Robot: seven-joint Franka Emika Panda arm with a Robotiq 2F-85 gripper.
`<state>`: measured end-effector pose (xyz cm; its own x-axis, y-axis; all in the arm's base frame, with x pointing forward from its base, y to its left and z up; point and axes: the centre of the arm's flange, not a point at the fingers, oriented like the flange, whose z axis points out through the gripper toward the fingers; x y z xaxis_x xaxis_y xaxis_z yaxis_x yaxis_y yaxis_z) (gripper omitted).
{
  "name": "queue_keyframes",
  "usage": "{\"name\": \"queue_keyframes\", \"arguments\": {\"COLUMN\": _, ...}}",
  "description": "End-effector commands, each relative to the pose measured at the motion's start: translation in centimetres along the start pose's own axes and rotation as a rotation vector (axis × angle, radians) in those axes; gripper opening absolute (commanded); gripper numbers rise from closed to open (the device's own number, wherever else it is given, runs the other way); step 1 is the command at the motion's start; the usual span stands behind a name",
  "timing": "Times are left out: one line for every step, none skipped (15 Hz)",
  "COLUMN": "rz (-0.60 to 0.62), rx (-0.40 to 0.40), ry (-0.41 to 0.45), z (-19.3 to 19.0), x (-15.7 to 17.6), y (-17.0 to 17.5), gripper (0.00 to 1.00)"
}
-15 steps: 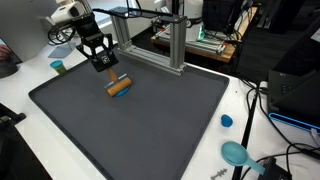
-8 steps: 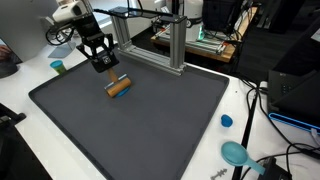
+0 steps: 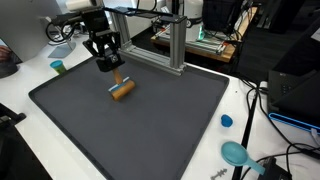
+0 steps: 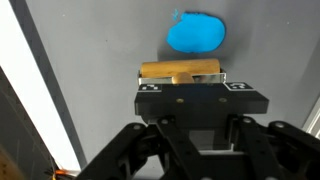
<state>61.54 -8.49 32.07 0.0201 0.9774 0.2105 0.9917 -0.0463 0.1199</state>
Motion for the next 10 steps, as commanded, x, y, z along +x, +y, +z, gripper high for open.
{"name": "queue_keyframes", "arguments": {"rz": 0.077, "rx": 0.013, "ry": -0.006, "z": -3.5, "x": 0.6, "y": -1.9, "gripper": 0.22}}
{"name": "queue_keyframes", "arguments": {"rz": 0.118, "rx": 0.004, "ry": -0.011, "z": -4.1, "x": 0.4, "y": -1.6, "gripper": 0.22}}
{"name": "queue_keyframes", "arguments": {"rz": 0.155, "rx": 0.006, "ry": -0.012, "z": -4.7, "x": 0.0, "y": -1.1, "gripper": 0.22}}
{"name": "queue_keyframes", "arguments": {"rz": 0.190, "rx": 0.012, "ry": -0.013, "z": -5.1, "x": -0.6, "y": -0.7, "gripper": 0.22}}
{"name": "queue_keyframes", "arguments": {"rz": 0.223, "rx": 0.043, "ry": -0.020, "z": -5.1, "x": -1.4, "y": -0.5, "gripper": 0.22}}
{"name": "queue_keyframes", "arguments": {"rz": 0.251, "rx": 0.063, "ry": -0.021, "z": -5.1, "x": -2.0, "y": -0.6, "gripper": 0.22}}
{"name": "queue_keyframes", "arguments": {"rz": 0.273, "rx": 0.075, "ry": -0.013, "z": -4.8, "x": -2.6, "y": -0.7, "gripper": 0.22}}
{"name": "queue_keyframes", "arguments": {"rz": 0.301, "rx": 0.073, "ry": -0.009, "z": -4.6, "x": -3.4, "y": -0.8, "gripper": 0.22}}
{"name": "queue_keyframes", "arguments": {"rz": 0.311, "rx": 0.052, "ry": -0.010, "z": -4.4, "x": -3.9, "y": -0.8, "gripper": 0.22}}
{"name": "queue_keyframes", "arguments": {"rz": 0.315, "rx": 0.018, "ry": -0.008, "z": -4.2, "x": -4.3, "y": -0.6, "gripper": 0.22}}
